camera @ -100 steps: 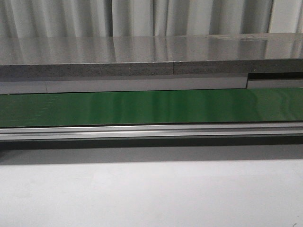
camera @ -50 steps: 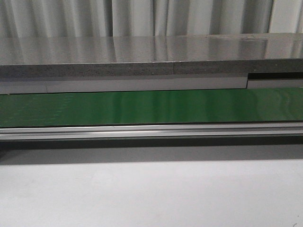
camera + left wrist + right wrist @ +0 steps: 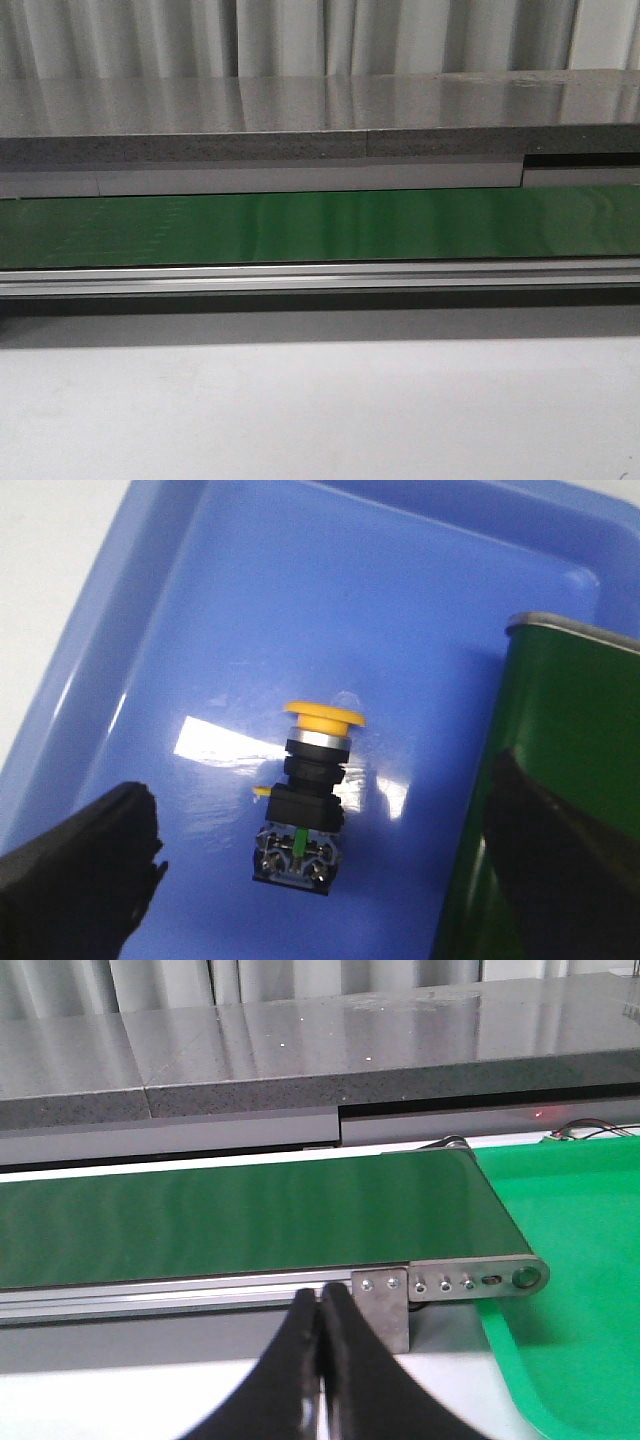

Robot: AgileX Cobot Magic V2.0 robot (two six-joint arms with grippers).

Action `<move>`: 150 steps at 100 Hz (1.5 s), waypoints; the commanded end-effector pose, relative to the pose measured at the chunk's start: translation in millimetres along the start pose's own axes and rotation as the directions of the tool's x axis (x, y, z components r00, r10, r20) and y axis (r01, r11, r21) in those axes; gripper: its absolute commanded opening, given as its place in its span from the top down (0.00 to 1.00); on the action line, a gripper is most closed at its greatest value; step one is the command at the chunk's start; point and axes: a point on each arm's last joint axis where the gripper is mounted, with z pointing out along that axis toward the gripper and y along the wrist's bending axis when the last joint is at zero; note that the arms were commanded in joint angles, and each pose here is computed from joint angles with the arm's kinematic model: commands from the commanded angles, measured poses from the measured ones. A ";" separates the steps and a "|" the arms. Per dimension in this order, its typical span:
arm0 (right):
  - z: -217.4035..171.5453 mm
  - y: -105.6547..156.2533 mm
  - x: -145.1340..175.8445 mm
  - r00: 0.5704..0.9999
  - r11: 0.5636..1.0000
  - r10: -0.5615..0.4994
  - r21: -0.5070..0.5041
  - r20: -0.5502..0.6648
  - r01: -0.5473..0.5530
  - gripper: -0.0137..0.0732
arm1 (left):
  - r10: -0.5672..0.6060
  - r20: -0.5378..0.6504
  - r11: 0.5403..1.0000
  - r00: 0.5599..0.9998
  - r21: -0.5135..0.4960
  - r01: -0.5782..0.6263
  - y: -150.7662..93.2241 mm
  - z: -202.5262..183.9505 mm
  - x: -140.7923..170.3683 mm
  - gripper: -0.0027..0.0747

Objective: Move button from left to right
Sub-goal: 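Grasp the yellow push button with the left gripper and lift it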

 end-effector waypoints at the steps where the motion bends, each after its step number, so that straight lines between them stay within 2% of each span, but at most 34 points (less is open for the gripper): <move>1: -3.1 0.7 -14.2 0.992 1.000 -0.006 -0.001 0.124 0.006 0.92 | -0.020 0.077 1.000 0.997 0.003 0.020 0.7 -6.3 -15.6 0.17; 26: -3.1 0.7 -14.2 0.992 1.000 -0.006 -0.001 0.124 0.006 0.92 | -0.022 0.027 1.000 0.999 -0.001 0.022 2.5 27.0 -13.1 0.17; 97: -3.1 0.7 -14.2 0.992 1.000 -0.006 -0.001 0.124 0.006 0.92 | -0.030 -0.110 1.000 0.993 -0.002 0.030 4.8 80.2 4.4 0.18; 104: -3.1 0.7 -14.2 0.992 1.000 -0.006 -0.001 0.124 0.006 0.92 | -0.031 -0.132 1.000 0.991 -0.002 0.031 4.9 85.8 7.6 0.24; 111: -3.1 0.7 -14.2 0.992 1.000 -0.006 -0.001 0.124 0.006 0.92 | -0.031 -0.136 1.000 0.990 -0.002 0.031 5.0 87.2 8.3 0.35; 130: -3.1 0.7 -14.2 0.992 1.000 -0.006 -0.001 0.124 0.006 0.92 | -0.031 -0.136 1.000 0.990 -0.002 0.031 5.0 87.2 8.3 0.75; 137: -3.1 0.7 -14.2 0.992 1.000 -0.006 -0.001 0.124 0.006 0.92 | -0.031 -0.138 1.000 0.990 -0.002 0.031 5.0 87.2 8.4 0.86; 150: -3.1 0.7 -14.2 0.992 1.000 -0.006 -0.001 0.124 0.006 0.92 | -0.030 -0.123 1.000 0.992 -0.001 0.030 4.6 79.2 5.4 0.99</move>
